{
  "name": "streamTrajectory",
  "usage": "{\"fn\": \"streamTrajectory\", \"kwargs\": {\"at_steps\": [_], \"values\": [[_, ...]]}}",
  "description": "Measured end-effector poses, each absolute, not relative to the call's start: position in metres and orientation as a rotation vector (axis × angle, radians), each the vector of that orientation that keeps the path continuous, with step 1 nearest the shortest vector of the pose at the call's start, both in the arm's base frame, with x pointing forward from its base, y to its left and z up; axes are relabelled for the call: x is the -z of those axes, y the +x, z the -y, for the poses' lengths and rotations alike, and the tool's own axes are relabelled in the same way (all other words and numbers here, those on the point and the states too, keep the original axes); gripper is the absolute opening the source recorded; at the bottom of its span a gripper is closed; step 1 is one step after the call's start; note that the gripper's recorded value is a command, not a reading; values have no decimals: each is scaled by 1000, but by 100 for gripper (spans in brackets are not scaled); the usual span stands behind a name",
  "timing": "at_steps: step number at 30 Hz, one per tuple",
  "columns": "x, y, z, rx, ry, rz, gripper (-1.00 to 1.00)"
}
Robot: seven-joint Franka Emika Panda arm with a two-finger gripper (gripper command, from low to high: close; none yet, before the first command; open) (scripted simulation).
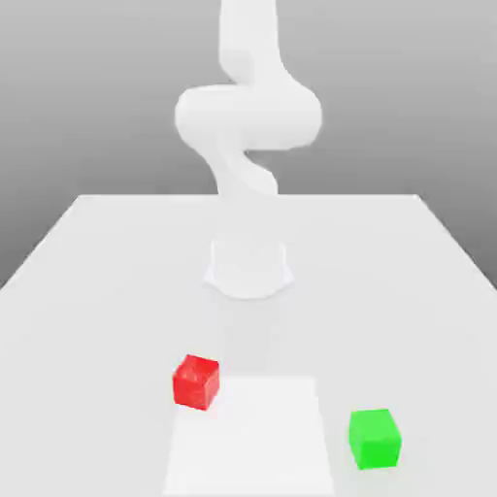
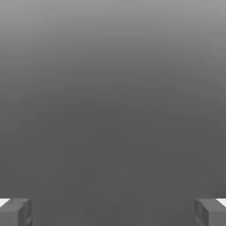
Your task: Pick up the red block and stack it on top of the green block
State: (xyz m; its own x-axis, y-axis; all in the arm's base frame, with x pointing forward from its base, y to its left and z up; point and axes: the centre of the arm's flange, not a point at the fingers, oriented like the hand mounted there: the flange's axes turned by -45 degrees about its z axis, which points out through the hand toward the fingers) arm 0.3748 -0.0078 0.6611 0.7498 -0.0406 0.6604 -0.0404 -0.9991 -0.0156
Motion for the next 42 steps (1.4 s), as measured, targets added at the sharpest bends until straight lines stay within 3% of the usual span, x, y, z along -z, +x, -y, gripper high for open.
{"fn": "streamTrajectory", "kwargs": {"at_steps": [4, 9, 13, 17, 20, 24, 25, 32, 39, 42], "values": [[-562, 412, 25, 888, -3017, -161, 0], [-437, 423, 47, 604, -3081, -281, 0], [-336, 403, 62, 357, -3107, -383, 0], [-234, 358, 72, 81, -3103, -494, 0], [-189, 344, 75, 10, -3097, -527, 0], [-152, 341, 74, 1, -3097, -527, 0], [-146, 341, 74, 0, -3097, -527, -100], [-146, 341, 74, 0, -3097, -527, -100], [-201, 341, 74, 0, -3097, -528, -100], [-216, 371, 22, -1, -3131, -323, -100]]}}
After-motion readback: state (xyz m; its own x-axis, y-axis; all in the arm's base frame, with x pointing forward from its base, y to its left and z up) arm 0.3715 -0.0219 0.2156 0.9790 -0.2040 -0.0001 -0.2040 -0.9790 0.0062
